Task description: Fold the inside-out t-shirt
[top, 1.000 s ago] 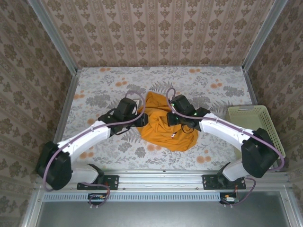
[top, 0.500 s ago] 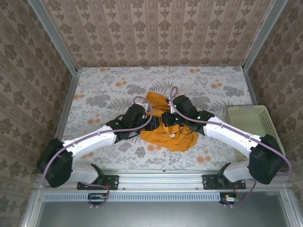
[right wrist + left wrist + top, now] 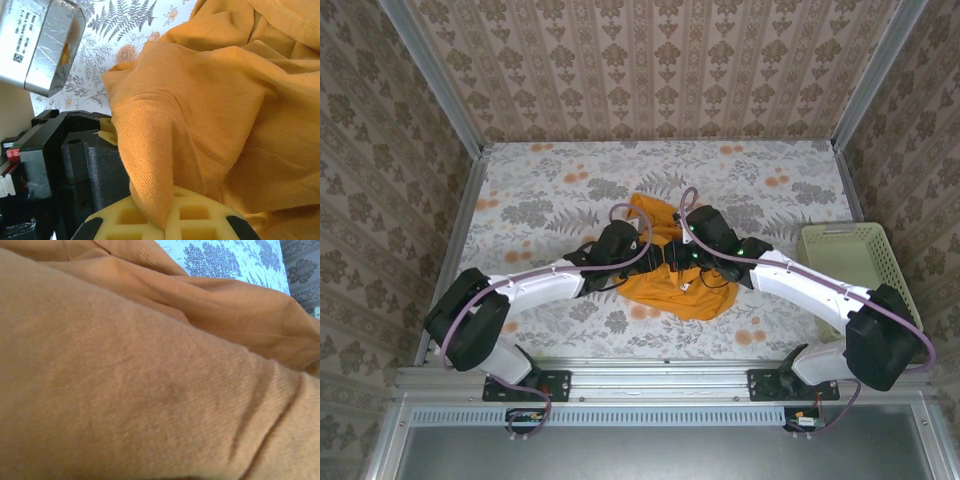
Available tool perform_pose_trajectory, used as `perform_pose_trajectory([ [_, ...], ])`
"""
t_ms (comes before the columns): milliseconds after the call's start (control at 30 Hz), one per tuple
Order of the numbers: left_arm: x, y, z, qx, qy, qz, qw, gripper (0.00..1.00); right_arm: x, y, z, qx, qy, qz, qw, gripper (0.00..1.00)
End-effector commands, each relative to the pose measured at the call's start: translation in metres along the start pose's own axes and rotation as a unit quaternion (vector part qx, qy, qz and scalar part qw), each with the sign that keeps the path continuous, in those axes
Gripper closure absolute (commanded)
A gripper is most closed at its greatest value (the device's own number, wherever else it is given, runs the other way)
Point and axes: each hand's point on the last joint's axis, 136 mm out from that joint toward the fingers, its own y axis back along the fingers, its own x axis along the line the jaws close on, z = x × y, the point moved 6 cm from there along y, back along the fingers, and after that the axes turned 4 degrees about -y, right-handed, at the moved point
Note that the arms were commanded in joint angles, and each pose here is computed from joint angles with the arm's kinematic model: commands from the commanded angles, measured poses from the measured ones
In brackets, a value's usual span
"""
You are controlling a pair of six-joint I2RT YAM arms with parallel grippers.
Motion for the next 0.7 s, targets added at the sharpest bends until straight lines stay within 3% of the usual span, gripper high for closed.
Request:
perform_pose_trajectory([
  [0,-0.004,0.0,0.005,-0.004,0.001,-0.008,1.0,0.81,-0.001,0.007,0.003,-0.021,-0.008,-0.011,1.0,1.0],
  [267,-0.005,0.025,-0.024,-0.013,-0.026,0.041,0.999,1.0,-0.019,0.003,0.009,-0.02,-0.039,-0.067,0.997,1.0],
  [433,-0.007,0.069,-0.043,-0.077,-0.051,0.057,0.994,1.0,-0.025,-0.007,0.013,-0.007,-0.054,-0.087,0.995,0.99],
  [667,-0.003,0.129,-0.021,-0.159,-0.057,0.071,0.983,1.0,-0.022,-0.019,0.016,0.016,-0.053,-0.089,0.994,0.9],
])
